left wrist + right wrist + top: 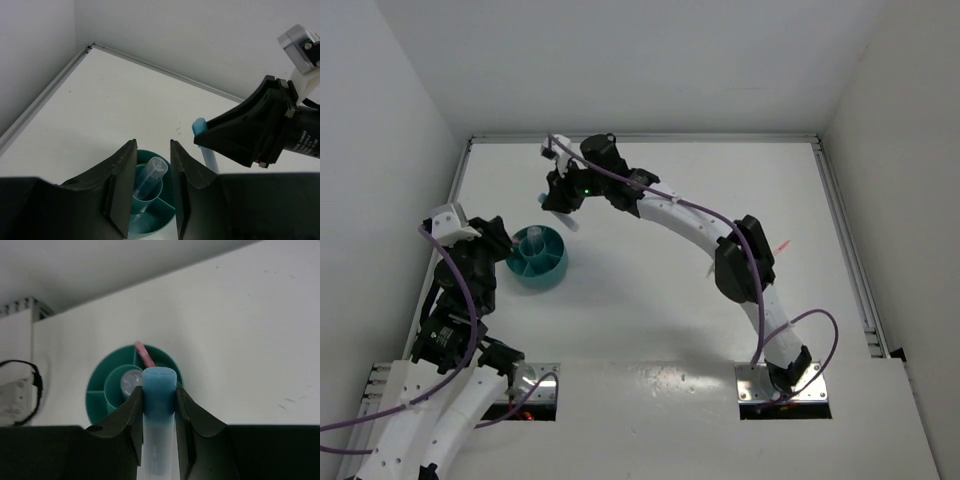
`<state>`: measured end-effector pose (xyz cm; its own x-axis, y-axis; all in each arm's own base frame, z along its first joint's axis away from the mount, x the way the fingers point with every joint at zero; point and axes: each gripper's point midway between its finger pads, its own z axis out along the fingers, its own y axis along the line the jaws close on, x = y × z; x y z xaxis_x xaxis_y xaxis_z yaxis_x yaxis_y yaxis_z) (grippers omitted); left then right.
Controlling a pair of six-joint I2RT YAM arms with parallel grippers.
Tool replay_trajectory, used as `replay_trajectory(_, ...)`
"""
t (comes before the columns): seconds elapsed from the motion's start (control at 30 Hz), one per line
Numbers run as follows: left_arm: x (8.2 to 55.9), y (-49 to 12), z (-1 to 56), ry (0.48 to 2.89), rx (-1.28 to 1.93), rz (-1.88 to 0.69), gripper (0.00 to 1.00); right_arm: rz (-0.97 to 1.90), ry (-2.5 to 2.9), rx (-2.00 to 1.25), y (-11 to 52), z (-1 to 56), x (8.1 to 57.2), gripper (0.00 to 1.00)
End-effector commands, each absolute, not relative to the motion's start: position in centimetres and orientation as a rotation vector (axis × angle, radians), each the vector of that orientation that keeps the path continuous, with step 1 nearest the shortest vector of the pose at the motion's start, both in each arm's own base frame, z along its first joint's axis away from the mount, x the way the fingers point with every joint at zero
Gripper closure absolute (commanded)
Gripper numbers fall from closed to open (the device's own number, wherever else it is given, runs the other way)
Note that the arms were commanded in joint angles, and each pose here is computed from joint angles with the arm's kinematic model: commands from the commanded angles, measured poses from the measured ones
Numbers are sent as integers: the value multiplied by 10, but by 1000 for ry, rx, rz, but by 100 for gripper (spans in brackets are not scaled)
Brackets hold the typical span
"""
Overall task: Sort the stationery into containers
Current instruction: Place the pen in the storage box.
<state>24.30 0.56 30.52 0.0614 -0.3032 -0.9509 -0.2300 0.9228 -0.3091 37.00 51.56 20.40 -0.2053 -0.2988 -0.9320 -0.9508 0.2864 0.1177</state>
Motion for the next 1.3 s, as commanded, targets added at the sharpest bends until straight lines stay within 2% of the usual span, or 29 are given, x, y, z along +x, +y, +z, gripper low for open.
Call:
replay_trajectory(0.0,243,11,312,1494,-452,-40,62,1255,1596,-1109,547,236,351,100)
replay_trajectory(0.27,244,11,314,1485,-453,-44,62,1559,1518,-1119,550,222,334,100)
replay_trajectory(0.47,245,12,312,1494,-452,-25,62,1792,1261,-1040,535,242,318,100)
replay_trajectory(0.5,245,12,312,1494,-452,-25,62,1777,1140,-1040,527,247,318,100)
replay_trajectory(0.7,247,12,310,1502,-450,-21,62,1763,1179,-1034,527,217,328,100)
replay_trajectory(1.27,250,9,306,1523,-433,-13,62,1698,1115,-1042,542,205,348,100)
